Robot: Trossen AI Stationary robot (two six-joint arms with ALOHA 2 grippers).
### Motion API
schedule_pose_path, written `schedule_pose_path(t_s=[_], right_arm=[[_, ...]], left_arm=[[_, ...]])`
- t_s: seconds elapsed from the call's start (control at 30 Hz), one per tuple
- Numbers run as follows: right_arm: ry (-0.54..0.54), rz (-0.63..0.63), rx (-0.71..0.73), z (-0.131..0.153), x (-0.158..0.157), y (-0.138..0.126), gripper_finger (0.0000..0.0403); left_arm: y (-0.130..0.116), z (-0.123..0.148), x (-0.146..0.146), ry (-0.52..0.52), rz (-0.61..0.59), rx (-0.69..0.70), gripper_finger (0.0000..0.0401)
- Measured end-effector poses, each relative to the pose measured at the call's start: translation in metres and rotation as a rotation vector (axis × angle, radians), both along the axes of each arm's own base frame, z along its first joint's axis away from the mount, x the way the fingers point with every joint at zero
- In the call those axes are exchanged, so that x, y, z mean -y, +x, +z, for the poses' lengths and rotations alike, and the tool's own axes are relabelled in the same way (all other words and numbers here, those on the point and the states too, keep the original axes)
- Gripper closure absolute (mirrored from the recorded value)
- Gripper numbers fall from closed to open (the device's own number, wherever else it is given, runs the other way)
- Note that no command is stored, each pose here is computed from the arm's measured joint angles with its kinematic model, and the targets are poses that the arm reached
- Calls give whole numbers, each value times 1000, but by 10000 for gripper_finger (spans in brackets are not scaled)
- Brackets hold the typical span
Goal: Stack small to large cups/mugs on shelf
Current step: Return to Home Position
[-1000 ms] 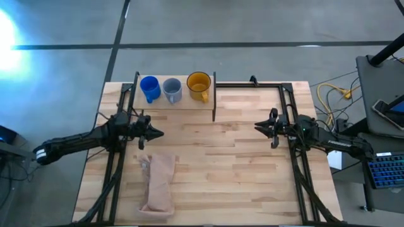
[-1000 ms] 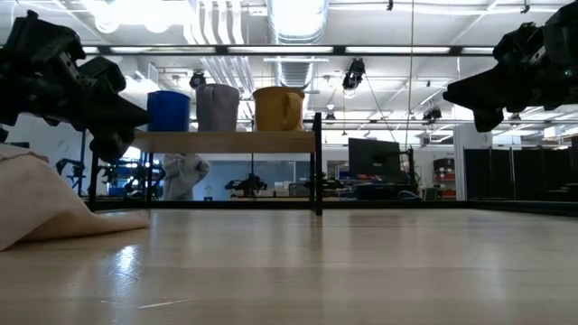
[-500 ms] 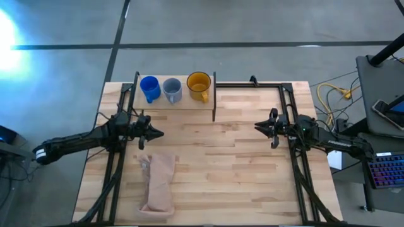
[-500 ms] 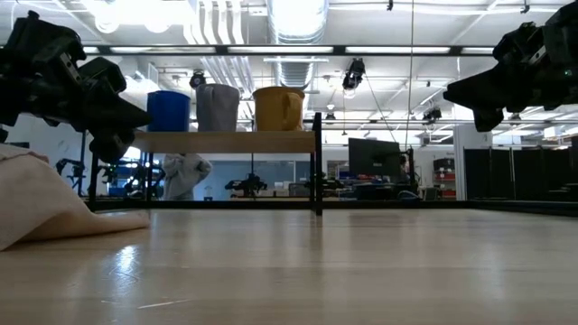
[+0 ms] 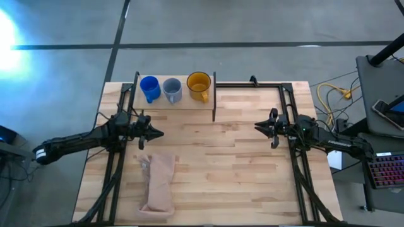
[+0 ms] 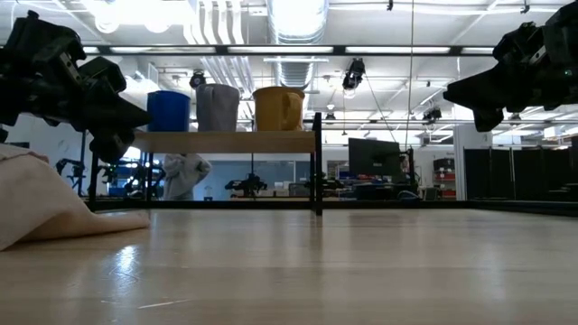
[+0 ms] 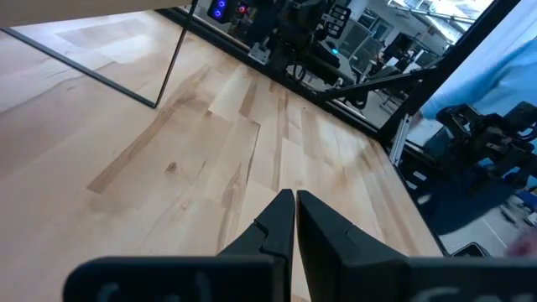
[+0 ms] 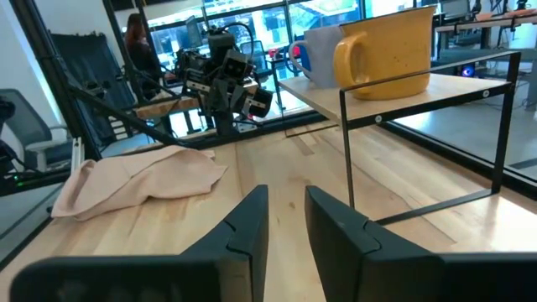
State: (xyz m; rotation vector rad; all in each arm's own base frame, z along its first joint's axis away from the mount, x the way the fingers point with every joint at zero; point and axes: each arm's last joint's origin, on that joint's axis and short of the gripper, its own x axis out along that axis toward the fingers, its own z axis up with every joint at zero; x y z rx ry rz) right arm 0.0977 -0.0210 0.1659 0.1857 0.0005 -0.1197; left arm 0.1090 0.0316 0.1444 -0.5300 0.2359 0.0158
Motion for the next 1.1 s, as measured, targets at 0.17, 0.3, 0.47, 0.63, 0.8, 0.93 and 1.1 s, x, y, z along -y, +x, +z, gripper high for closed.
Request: schedule_pose_path(t_s=[0.17, 0.3, 0.47, 0.63, 0.8, 0.93, 1.1], right_arm=[[0, 0, 0, 0, 0, 0, 333], [0, 0, 0, 0, 0, 0, 329], [0, 0, 0, 0, 0, 0, 323], [0, 0, 0, 0, 0, 0, 327], [0, 0, 0, 0, 0, 0, 333], [0, 0, 0, 0, 0, 0, 334], [0, 0, 0, 0, 0, 0, 326]], left_arm=[[0, 0, 0, 0, 0, 0, 399], [0, 0, 0, 0, 0, 0, 399], [0, 0, 0, 0, 0, 0, 399], [0, 0, 0, 0, 0, 0, 399], [0, 0, 0, 0, 0, 0, 399], [0, 0, 0, 0, 0, 1, 399], [0, 0, 0, 0, 0, -1, 399]])
